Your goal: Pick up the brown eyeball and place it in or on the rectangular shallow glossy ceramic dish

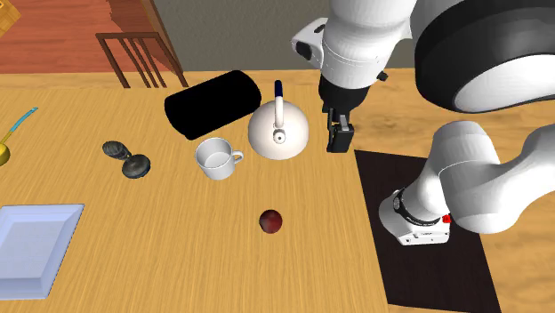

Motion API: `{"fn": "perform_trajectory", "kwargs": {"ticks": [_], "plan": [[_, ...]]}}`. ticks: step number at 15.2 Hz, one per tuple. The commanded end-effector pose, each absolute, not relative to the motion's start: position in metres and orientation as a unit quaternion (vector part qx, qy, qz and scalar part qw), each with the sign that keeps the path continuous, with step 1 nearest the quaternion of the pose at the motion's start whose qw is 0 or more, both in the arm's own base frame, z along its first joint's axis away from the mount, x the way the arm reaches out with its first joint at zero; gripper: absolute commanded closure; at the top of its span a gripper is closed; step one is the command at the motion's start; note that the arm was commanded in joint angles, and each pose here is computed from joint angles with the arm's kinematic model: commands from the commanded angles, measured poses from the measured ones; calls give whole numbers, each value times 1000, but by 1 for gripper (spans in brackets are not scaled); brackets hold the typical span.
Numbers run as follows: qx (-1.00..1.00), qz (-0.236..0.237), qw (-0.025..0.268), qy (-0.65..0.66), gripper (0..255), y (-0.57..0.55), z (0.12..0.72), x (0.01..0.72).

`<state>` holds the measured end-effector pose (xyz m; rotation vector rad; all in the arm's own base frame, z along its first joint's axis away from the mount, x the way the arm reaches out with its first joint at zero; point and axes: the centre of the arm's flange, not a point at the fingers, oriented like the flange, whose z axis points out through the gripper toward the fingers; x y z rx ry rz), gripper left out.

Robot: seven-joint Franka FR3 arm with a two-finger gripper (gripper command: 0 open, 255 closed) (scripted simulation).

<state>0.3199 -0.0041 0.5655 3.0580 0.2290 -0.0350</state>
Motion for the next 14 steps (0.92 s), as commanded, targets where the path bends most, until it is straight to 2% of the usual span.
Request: {"fn": "perform_trajectory", "kwargs": {"ticks": [1, 14], "plan": [[996, -11, 37, 75, 0, -4, 566, 320], [1000, 12, 15, 6, 0, 87, 442, 380]]}}
